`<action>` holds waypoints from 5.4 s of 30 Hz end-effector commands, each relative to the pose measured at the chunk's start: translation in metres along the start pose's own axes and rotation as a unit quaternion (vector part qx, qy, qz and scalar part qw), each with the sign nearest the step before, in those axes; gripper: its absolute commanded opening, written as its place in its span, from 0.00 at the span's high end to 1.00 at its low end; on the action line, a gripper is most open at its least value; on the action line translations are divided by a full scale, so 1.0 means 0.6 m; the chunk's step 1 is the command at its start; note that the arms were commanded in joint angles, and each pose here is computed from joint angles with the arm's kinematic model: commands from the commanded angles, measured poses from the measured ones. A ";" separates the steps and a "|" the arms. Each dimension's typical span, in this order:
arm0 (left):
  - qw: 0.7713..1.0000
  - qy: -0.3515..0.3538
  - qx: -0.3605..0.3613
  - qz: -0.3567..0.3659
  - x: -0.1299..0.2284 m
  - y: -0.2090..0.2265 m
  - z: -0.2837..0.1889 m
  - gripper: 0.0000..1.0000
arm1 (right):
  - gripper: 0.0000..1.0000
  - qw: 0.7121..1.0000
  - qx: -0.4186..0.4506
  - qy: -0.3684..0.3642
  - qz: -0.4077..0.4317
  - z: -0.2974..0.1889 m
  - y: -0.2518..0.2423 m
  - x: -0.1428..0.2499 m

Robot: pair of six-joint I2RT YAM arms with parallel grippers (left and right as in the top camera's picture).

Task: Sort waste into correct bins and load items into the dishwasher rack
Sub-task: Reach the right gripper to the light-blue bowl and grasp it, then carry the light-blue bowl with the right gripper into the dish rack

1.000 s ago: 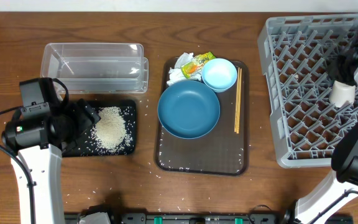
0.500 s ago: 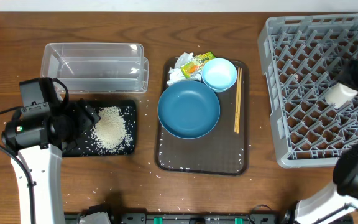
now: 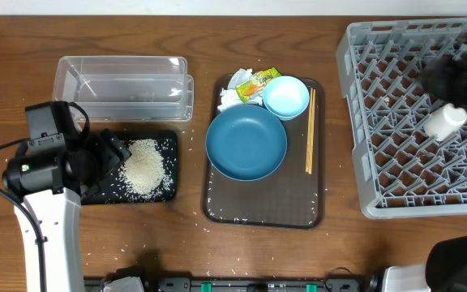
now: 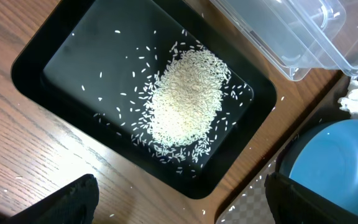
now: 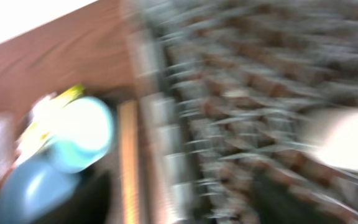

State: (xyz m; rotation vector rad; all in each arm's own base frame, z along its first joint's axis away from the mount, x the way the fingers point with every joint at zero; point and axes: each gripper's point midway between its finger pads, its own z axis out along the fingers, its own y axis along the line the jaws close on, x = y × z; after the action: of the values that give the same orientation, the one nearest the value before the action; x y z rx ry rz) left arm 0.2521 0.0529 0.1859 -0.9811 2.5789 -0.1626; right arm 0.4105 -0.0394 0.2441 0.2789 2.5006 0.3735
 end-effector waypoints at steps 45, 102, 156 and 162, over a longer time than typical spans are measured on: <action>1.000 -0.004 0.000 -0.002 -0.005 0.000 -0.005 0.12 | 0.19 0.968 -0.010 0.032 -0.249 0.314 0.364 0.156; 1.000 -0.004 0.000 -0.001 -0.005 0.000 -0.005 0.12 | 0.99 0.991 -0.051 -0.109 -0.052 0.060 0.238 -0.083; 1.000 -0.004 0.000 -0.002 -0.005 0.000 -0.005 0.12 | 0.98 0.928 -0.230 -0.130 0.262 0.184 -0.279 -0.175; 1.000 -0.004 0.000 -0.002 -0.005 0.000 -0.005 0.12 | 0.91 0.936 -0.193 -0.136 0.261 0.136 -0.299 -0.168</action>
State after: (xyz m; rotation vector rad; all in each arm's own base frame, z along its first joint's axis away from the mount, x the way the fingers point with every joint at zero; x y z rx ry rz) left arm 0.2521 0.0529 0.1858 -0.9813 2.5792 -0.1625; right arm 0.5269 -0.2102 0.1473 0.8365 2.0031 1.0683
